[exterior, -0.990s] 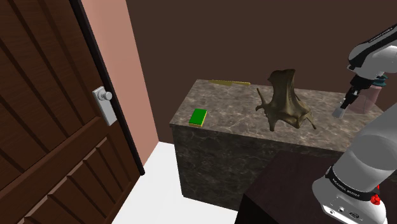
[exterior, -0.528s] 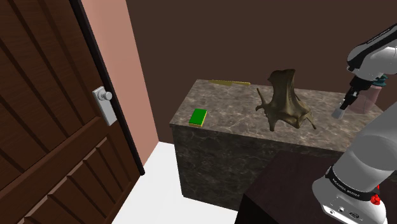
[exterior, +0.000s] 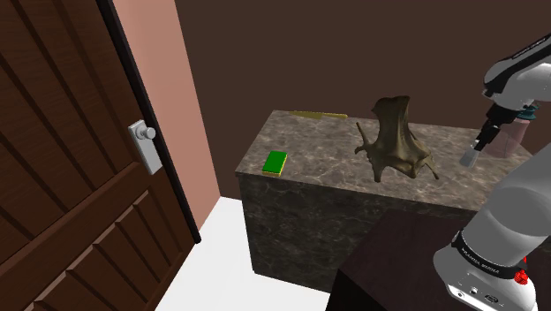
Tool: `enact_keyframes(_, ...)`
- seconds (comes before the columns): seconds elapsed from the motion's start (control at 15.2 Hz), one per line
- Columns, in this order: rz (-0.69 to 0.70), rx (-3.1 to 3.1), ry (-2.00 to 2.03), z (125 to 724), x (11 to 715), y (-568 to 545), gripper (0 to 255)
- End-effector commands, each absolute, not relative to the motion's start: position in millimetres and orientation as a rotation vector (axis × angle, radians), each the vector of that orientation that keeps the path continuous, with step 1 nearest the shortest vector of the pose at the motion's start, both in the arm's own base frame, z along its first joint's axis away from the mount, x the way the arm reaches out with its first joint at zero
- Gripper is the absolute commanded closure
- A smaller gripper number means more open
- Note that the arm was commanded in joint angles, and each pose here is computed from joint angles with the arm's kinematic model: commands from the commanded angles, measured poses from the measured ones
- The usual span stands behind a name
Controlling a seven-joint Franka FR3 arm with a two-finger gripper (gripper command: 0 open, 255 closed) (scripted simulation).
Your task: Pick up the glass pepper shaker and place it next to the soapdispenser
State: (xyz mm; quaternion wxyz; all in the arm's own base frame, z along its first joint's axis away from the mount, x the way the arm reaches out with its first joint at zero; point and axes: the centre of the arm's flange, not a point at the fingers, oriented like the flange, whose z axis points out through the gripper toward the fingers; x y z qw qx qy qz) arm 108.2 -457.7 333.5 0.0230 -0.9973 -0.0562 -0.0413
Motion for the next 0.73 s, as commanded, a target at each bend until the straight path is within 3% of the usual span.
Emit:
enact_keyframes(0.0, -0.125, -3.088, -0.174, 353, 106, -460, 0)
enact_keyframes(0.13, -0.125, -3.088, -0.174, 376, 105, -461, 0)
enact_keyframes(0.66, -0.125, -3.088, -0.174, 376, 105, -461, 0)
